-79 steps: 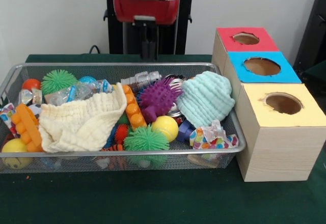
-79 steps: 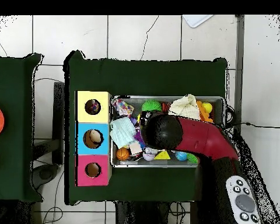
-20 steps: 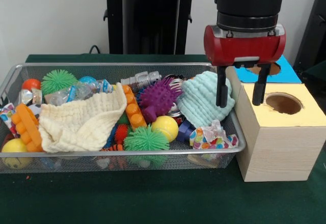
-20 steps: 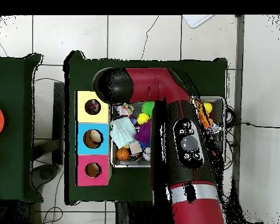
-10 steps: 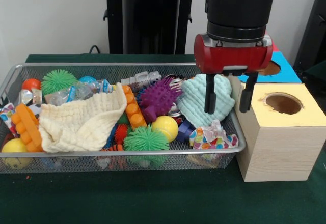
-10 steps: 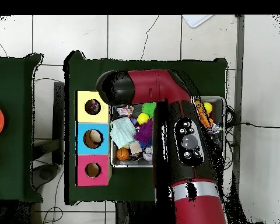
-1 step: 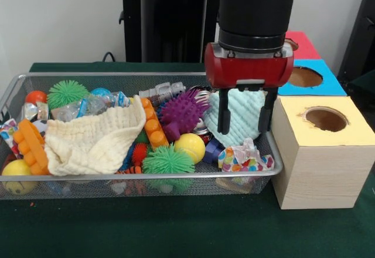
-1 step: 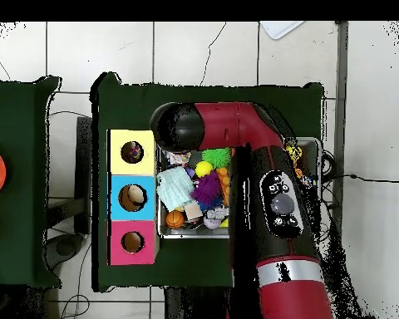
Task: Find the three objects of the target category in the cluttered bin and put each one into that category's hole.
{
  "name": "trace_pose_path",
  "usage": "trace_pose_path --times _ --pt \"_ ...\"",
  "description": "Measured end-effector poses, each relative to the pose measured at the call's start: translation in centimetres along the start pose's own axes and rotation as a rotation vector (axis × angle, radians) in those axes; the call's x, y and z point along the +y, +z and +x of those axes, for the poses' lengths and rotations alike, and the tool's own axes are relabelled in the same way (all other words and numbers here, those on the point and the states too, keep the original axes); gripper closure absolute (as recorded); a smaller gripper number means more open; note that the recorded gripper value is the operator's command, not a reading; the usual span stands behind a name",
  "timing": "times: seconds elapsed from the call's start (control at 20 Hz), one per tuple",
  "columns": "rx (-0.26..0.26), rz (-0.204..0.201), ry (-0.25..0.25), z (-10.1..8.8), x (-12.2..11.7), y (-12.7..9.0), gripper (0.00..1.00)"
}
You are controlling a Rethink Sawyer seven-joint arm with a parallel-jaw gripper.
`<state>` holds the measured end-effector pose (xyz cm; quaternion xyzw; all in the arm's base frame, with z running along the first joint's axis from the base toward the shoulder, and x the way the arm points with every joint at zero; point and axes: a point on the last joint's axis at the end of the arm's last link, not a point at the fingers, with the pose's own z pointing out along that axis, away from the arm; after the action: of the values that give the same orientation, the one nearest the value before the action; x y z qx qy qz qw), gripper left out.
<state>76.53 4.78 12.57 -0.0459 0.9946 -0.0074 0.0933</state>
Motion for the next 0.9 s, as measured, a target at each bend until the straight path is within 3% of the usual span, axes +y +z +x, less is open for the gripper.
trace_pose_path --times 0.4,0.9 --pt "-0.024 0.005 -0.02 1.4 0.0 2.1 0.0" --pt "0.027 -0.013 -0.029 4.3 0.8 4.3 0.0"
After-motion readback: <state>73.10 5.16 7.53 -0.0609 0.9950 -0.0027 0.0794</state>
